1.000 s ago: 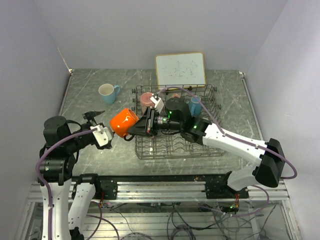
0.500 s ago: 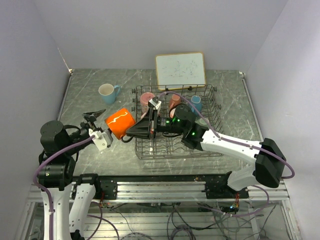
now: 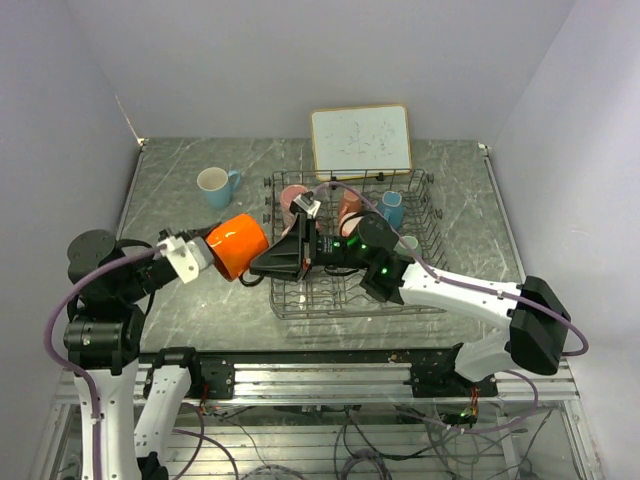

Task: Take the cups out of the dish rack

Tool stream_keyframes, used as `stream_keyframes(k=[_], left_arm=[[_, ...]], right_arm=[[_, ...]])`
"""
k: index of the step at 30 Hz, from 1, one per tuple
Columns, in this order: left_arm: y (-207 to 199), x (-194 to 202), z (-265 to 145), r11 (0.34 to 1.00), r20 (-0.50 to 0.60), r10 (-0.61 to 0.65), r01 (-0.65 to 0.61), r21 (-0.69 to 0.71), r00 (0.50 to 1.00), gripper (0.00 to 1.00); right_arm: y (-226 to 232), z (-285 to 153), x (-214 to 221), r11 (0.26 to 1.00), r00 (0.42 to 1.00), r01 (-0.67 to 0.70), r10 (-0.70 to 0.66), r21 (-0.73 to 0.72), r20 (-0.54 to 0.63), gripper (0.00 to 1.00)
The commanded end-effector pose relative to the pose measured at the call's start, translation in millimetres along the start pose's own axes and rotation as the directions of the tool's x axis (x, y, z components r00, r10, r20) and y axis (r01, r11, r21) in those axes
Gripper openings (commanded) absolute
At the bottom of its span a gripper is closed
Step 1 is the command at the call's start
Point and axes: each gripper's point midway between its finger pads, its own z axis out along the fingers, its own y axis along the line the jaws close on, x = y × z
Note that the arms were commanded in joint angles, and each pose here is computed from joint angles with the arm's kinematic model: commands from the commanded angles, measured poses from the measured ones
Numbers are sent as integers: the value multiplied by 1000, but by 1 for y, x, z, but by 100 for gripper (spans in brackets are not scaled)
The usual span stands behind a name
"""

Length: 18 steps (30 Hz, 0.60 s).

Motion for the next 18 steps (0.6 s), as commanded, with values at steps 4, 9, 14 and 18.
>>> stream_keyframes(k=[4, 9, 14, 18], left_arm=[[40, 60, 6, 921, -217, -361, 310, -235, 907, 7], [91, 144, -15, 777, -468, -581, 282, -563, 666, 7], [100, 231, -36, 704, -649, -709, 212, -678, 277, 7], [101, 283, -44, 633, -634, -768, 256, -730, 92, 7]], right_arm=[[19, -9, -27, 992, 988, 124, -127, 35, 87, 77], [-5, -60, -71, 953, 955, 135, -198, 271, 220, 98], [-21, -116, -93, 871, 903, 120, -295, 477, 312, 99], [-31, -141, -99, 787, 870, 107, -371, 608, 326, 99]])
